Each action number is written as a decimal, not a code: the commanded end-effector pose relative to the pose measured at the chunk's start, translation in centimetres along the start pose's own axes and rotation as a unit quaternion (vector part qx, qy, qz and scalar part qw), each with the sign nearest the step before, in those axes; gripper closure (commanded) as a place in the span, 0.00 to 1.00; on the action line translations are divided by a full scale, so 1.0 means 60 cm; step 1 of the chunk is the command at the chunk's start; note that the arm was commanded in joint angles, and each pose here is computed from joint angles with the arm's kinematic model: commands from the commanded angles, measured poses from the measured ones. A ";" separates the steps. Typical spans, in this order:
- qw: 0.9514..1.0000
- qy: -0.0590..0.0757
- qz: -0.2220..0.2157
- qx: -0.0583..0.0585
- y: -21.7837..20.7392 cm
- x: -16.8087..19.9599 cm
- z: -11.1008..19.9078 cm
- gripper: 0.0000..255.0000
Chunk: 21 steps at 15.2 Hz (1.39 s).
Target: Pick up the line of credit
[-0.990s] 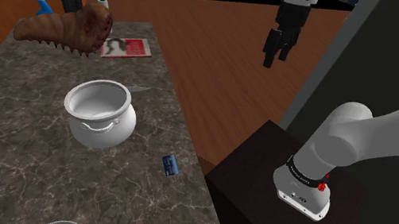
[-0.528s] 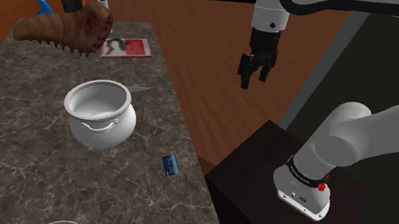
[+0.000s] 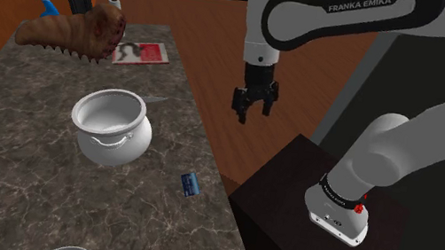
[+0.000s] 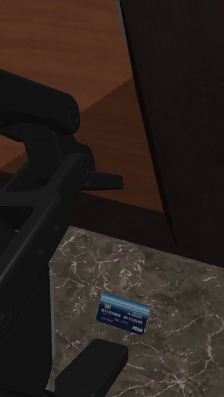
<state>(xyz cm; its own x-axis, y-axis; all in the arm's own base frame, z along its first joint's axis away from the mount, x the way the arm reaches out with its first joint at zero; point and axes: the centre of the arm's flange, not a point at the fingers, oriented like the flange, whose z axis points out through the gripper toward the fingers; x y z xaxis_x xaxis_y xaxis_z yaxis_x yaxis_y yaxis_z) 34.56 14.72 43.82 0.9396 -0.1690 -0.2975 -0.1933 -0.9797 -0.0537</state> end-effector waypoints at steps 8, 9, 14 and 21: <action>0.997 -0.056 0.054 0.014 -0.108 0.081 0.150 0.00; 0.996 -0.062 0.060 0.016 -0.120 0.090 0.168 0.00; 0.991 -0.093 0.089 0.023 -0.179 0.133 0.254 0.00; 0.982 -0.135 0.129 0.034 -0.259 0.188 0.375 0.00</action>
<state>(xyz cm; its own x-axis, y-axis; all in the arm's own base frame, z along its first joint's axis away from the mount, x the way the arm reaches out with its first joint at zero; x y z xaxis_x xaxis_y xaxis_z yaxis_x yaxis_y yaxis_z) 41.66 29.93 20.72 0.7608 -0.3581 -0.5412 -0.4303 -0.9026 -0.0078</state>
